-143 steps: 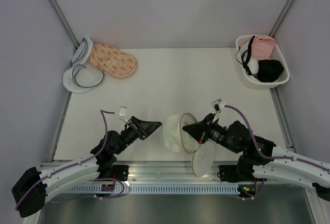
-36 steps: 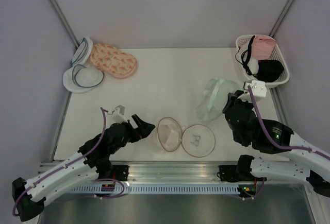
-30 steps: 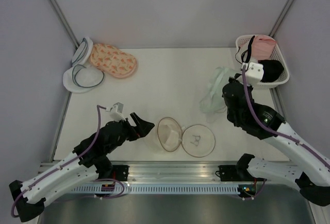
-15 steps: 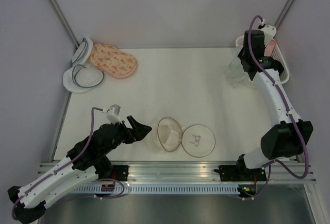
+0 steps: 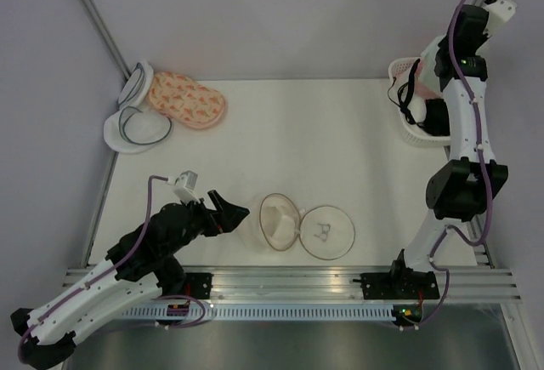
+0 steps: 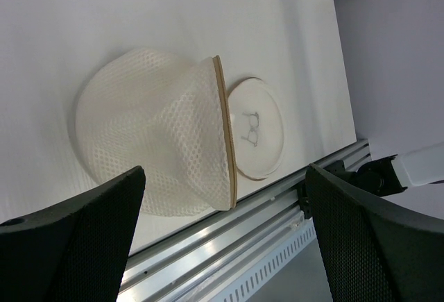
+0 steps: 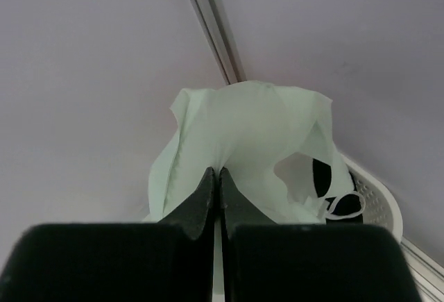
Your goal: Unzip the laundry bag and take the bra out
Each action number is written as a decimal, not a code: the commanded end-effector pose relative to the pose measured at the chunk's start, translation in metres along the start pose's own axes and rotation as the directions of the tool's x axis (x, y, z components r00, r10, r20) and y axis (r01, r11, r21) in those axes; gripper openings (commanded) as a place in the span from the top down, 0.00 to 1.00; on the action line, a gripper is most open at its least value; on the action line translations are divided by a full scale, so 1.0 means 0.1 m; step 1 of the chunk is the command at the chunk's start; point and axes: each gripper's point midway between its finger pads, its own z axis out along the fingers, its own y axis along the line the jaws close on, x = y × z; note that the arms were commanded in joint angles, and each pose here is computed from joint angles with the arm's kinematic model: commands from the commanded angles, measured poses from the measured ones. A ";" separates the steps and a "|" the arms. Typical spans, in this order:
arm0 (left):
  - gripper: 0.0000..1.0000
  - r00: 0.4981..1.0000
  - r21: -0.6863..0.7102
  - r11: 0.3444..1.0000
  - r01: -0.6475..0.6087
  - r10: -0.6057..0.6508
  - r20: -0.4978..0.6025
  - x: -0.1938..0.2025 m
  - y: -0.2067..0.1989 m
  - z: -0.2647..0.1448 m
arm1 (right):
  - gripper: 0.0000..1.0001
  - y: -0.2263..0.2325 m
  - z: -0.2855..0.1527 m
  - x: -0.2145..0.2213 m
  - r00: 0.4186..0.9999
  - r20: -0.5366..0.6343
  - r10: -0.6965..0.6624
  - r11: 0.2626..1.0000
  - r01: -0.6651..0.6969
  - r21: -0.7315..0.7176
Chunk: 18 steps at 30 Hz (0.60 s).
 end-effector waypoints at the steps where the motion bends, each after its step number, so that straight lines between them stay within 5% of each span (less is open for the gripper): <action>1: 0.00 0.999 0.004 0.999 -0.037 0.037 0.025 -0.06 0.00 -0.05 | 1.00 -0.12 0.41 0.52 0.996 -0.080 -0.038 0.997 0.043 0.069; 10: 0.00 1.000 -0.019 1.000 -0.006 0.007 0.017 0.04 0.14 -0.01 | 1.00 -0.53 0.92 2.12 0.934 -0.343 -0.103 0.977 0.160 0.141; 16: 0.00 1.000 -0.021 1.000 -0.012 0.013 0.015 0.06 0.16 0.00 | 1.00 -0.54 0.76 2.32 0.918 -0.389 -0.080 0.984 0.134 0.115; 18: 0.00 1.000 -0.014 1.000 -0.011 0.011 0.022 0.04 0.14 -0.01 | 0.63 -0.50 0.67 2.19 0.930 -0.360 -0.073 0.987 0.120 0.110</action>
